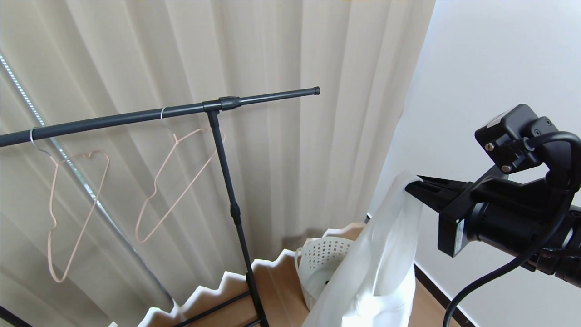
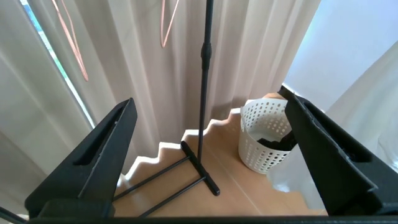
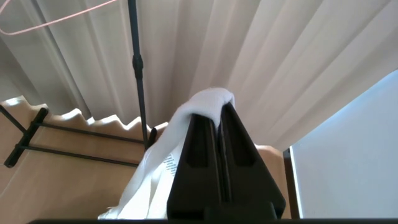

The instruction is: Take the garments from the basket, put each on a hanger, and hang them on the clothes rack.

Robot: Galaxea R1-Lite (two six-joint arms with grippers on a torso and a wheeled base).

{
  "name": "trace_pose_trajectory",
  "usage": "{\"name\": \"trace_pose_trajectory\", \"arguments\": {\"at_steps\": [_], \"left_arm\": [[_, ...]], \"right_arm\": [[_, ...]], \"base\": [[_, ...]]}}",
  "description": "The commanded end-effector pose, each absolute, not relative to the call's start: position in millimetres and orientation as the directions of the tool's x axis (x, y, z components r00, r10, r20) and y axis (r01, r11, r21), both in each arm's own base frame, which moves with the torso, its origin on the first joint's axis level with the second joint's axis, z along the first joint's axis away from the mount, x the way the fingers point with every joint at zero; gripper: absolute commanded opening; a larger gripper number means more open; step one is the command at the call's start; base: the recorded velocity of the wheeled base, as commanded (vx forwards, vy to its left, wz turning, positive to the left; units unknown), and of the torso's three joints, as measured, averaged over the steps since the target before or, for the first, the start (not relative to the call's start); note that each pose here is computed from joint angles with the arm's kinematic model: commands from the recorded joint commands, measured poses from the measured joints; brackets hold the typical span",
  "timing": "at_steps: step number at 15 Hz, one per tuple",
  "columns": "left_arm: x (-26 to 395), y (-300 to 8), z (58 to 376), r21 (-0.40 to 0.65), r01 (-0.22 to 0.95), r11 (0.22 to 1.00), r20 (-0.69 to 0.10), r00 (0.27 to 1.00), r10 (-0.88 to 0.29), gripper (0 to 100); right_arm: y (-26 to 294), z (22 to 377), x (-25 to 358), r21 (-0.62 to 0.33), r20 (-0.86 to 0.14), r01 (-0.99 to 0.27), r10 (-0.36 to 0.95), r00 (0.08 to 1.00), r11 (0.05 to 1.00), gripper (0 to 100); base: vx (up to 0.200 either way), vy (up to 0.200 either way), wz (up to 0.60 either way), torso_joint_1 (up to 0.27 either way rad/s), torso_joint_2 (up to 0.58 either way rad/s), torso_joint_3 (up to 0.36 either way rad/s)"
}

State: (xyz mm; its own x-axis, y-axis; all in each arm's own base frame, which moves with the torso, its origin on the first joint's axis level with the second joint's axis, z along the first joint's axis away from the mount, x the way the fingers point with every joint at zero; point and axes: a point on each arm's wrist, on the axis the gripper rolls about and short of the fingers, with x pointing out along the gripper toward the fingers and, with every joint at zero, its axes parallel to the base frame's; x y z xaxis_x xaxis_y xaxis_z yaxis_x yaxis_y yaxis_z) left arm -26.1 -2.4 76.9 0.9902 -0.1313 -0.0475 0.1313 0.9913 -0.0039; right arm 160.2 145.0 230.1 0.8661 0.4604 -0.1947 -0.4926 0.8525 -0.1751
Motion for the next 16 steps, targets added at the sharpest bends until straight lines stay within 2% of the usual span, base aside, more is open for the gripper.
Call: {"name": "trace_pose_trajectory", "arguments": {"at_steps": [1,10,16], "left_arm": [[-26.0,-2.4,76.8,-0.004,0.130,0.992,-0.049,0.990,-0.130,100],[-26.0,-2.4,77.0,-0.004,0.130,0.992,-0.047,0.990,-0.130,100],[-26.0,-2.4,77.0,-0.004,0.130,0.992,-0.047,0.990,-0.130,100]], "right_arm": [[145.1,229.8,160.1,-0.178,-0.195,-0.493,0.460,0.866,0.852,0],[144.2,225.8,159.1,-0.181,-0.208,-0.497,0.461,0.863,0.849,0],[143.7,225.5,159.5,-0.181,-0.208,-0.493,0.457,0.865,0.851,0]], "base": [[0.000,0.000,0.00,0.163,-0.34,-0.198],[0.000,0.000,0.00,0.016,-0.03,0.072],[0.000,0.000,0.60,0.003,0.00,0.010]]}}
